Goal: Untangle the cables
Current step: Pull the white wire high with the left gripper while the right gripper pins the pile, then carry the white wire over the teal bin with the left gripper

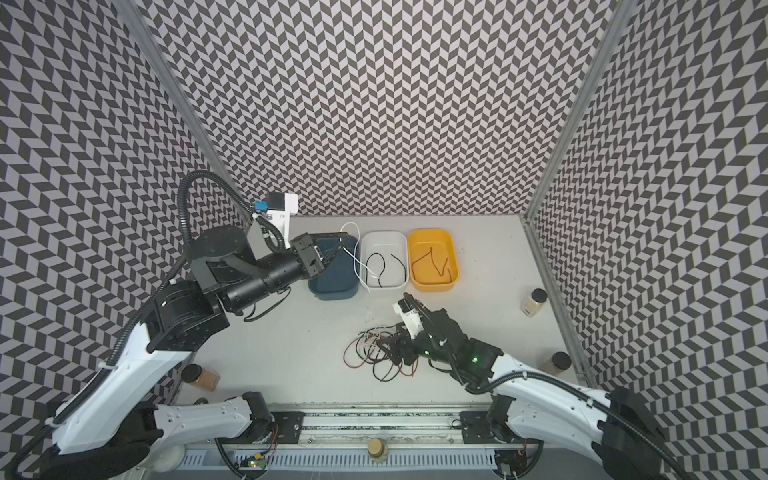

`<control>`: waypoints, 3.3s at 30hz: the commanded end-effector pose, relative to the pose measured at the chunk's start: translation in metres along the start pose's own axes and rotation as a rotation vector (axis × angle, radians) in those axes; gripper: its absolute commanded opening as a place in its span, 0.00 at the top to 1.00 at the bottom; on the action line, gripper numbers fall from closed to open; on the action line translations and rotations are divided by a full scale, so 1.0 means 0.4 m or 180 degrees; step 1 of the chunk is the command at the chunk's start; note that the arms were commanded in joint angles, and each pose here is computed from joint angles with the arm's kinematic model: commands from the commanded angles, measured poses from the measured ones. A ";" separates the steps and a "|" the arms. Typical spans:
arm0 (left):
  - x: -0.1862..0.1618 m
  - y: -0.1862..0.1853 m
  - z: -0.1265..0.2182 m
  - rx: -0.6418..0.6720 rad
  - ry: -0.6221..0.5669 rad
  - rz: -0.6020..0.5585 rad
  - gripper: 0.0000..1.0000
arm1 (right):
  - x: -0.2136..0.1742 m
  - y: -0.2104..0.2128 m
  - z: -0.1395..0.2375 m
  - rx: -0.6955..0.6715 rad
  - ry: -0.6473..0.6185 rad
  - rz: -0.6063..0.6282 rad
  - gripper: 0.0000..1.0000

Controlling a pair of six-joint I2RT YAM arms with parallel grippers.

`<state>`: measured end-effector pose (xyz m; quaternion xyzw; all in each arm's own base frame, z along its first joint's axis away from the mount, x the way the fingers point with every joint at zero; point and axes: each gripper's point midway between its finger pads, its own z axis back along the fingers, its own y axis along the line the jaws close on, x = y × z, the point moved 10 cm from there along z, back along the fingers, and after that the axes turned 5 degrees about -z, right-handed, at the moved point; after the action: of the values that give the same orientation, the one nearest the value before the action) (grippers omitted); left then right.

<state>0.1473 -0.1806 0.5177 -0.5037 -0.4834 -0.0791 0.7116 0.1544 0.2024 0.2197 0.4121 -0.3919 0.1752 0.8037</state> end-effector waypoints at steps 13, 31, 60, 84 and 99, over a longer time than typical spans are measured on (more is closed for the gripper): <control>0.019 -0.062 0.023 -0.0484 -0.0174 0.0156 1.00 | -0.008 -0.023 -0.111 0.0003 -0.0259 -0.0231 0.30; 0.055 -0.068 0.098 -0.0303 -0.0349 -0.0051 1.00 | -0.037 -0.080 -0.095 -0.0750 -0.0246 -0.0249 0.99; 0.002 -0.052 0.030 -0.0488 -0.0120 0.0220 1.00 | 0.009 -0.004 -0.165 0.0249 -0.0588 -0.0243 0.42; 0.043 -0.082 0.116 -0.0377 -0.0311 -0.0093 1.00 | -0.036 -0.084 -0.216 -0.0646 -0.0529 -0.0193 0.95; 0.141 0.001 0.099 0.0341 -0.0311 -0.0547 1.00 | -0.044 -0.097 -0.111 -0.1048 -0.0470 -0.0127 1.00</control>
<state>0.1429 -0.1231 0.5692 -0.4406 -0.5808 -0.0670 0.6812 0.1911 0.2222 0.1682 0.3140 -0.4562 0.0661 0.8300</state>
